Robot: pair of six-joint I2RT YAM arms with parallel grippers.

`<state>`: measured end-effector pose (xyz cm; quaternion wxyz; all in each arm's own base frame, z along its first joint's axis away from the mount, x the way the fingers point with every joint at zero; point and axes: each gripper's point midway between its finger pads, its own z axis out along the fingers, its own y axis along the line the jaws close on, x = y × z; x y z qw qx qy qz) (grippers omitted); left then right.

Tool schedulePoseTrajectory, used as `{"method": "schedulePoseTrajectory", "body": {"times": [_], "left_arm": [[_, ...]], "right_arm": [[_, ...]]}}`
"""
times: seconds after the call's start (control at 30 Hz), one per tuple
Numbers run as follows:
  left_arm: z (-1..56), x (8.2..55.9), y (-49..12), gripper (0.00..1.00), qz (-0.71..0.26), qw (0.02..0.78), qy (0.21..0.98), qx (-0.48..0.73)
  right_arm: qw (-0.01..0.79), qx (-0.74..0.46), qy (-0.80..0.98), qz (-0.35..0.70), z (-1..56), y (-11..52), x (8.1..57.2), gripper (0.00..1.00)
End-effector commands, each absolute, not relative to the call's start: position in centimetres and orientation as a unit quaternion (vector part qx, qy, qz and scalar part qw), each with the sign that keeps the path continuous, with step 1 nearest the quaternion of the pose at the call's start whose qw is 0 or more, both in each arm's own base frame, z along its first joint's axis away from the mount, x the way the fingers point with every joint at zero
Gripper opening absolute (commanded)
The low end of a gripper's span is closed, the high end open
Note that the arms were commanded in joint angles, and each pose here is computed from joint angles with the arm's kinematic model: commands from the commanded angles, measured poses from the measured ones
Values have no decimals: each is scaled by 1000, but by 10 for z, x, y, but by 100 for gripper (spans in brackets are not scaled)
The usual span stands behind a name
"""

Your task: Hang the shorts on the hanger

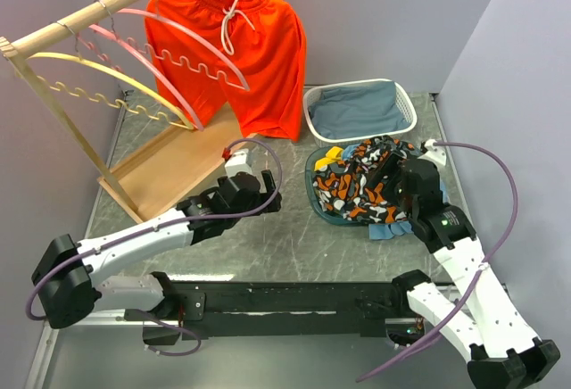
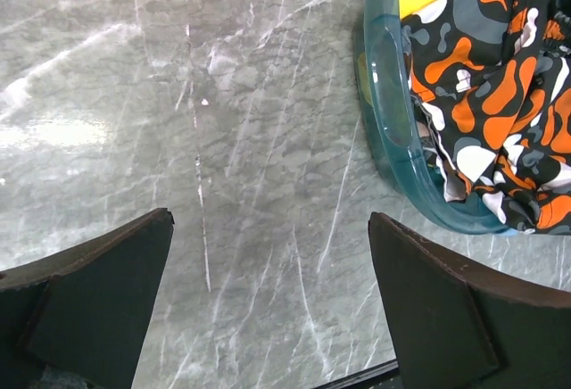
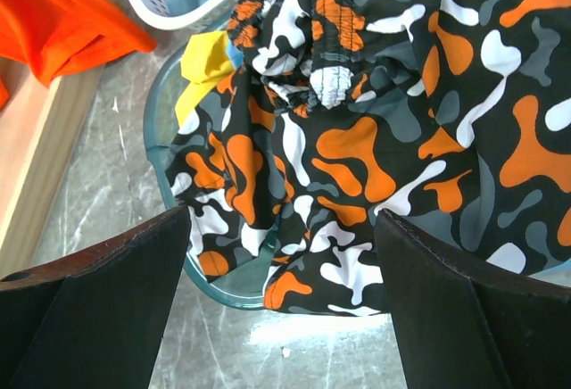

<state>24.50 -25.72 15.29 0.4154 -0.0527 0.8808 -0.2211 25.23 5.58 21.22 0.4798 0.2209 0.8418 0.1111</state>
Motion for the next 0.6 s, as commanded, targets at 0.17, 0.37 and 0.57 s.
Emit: {"method": "schedulePoseTrajectory", "body": {"times": [0.17,0.37,0.57], "left_arm": [[172,238,-244,96,-231,432,870,-56],[165,236,-244,97,-216,419,881,-45],[167,235,-245,96,-221,420,879,-40]], "right_arm": [[495,235,831,100,214,50,261,91],[492,238,831,97,210,51,268,91],[488,245,834,78,205,51,286,89]]}}
